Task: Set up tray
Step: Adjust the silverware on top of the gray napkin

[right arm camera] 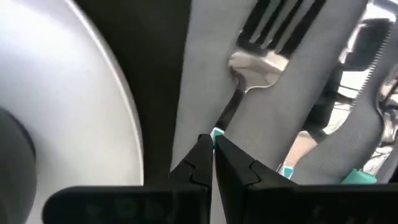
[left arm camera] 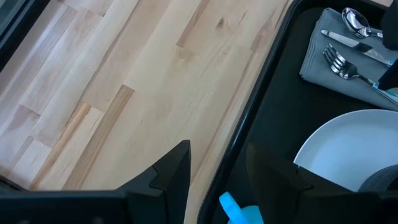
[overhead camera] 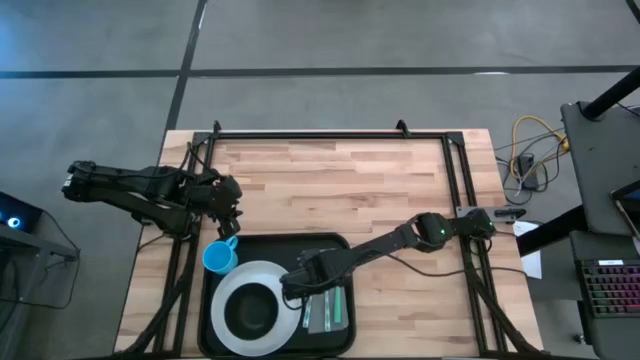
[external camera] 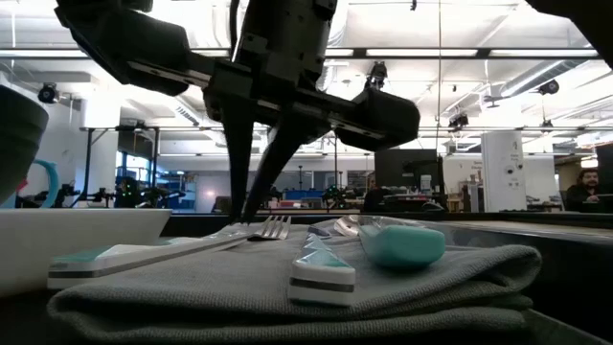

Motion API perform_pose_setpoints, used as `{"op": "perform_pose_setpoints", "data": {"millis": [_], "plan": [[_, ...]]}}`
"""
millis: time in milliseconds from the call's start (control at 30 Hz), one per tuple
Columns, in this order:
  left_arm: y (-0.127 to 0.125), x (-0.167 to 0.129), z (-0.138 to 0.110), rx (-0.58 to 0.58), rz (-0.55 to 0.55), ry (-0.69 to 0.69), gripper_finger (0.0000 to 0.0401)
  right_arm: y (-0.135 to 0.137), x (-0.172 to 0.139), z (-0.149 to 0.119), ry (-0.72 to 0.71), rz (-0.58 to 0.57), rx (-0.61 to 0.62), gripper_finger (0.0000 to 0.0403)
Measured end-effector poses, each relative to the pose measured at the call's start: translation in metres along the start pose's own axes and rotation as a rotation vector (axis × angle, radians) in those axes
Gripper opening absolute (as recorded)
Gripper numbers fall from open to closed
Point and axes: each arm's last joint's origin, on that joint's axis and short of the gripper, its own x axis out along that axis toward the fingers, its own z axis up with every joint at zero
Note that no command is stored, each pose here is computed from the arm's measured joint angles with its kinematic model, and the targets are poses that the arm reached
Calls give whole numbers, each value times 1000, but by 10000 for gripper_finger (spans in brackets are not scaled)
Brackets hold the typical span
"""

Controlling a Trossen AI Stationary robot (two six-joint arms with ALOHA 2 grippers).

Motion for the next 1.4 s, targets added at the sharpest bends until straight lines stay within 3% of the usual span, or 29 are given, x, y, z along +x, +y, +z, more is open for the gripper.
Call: {"op": "perform_pose_setpoints", "data": {"millis": [167,500,633,867,1233,1400], "plan": [[0,0,0,0,0,0,137,-4,0,0,-7,-42,20,36],[0,0,0,0,0,0,137,1,0,-1,-4,7,28,158],[0,0,0,0,0,0,137,-2,6,0,-7,-5,36,172],[0,0,0,0,0,0,137,-7,13,0,-10,-29,30,135],[0,0,0,5,0,0,137,-7,14,0,-10,-30,-17,24],[0,0,0,7,0,0,137,-5,11,0,-4,-17,-44,15]]}}
